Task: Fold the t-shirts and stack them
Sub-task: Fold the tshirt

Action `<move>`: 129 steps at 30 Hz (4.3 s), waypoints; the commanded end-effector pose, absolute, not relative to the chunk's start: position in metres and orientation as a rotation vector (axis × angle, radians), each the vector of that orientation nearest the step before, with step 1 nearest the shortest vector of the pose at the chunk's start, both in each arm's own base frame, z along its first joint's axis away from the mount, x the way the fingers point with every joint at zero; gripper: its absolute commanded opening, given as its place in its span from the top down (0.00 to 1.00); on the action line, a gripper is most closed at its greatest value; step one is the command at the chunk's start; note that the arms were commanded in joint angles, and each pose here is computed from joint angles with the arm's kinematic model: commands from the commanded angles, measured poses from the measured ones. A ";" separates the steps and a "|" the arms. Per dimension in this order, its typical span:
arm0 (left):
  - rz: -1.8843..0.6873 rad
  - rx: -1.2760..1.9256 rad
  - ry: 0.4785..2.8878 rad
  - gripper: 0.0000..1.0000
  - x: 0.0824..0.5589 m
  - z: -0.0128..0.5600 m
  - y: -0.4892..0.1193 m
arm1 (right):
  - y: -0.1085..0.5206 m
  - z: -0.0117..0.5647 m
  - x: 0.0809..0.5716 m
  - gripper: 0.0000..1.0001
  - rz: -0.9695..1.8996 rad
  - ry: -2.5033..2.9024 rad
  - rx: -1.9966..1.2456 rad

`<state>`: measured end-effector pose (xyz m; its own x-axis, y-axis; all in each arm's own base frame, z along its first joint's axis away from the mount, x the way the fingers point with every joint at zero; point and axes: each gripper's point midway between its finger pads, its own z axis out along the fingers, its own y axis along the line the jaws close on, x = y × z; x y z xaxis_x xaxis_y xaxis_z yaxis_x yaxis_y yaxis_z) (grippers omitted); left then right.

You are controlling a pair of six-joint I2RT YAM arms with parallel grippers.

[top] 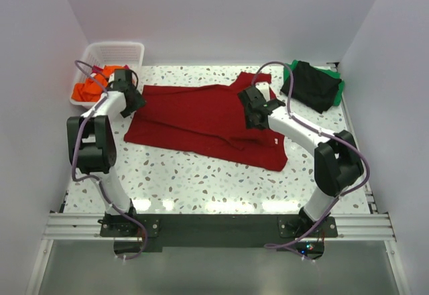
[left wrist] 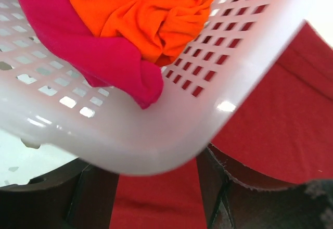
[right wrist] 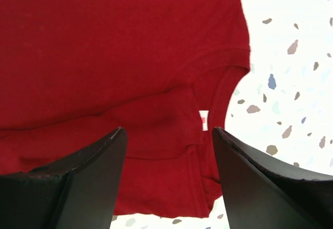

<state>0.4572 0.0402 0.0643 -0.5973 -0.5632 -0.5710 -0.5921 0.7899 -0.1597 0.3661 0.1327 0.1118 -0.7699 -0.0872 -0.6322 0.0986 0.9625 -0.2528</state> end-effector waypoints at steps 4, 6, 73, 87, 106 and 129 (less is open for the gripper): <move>-0.025 -0.727 2.277 0.38 0.456 0.121 0.016 | 0.147 0.118 0.347 0.32 -0.203 2.467 -0.039; -0.037 -0.695 2.314 0.38 0.448 0.116 0.001 | 0.147 0.110 0.335 0.34 -0.184 2.501 -0.047; 0.380 -0.992 2.525 0.43 0.330 0.032 -0.001 | 0.169 0.062 0.308 0.49 -0.129 2.605 -0.187; 0.410 -1.050 2.513 0.43 0.330 0.018 0.025 | 0.160 0.014 0.274 0.50 -0.096 2.709 -0.205; 0.414 -1.201 2.512 0.42 0.307 0.014 0.047 | 0.121 0.019 0.209 0.49 -0.206 2.875 -0.104; 0.177 -1.040 2.373 0.42 0.307 0.094 0.032 | 0.099 0.094 0.223 0.48 -0.252 2.655 0.134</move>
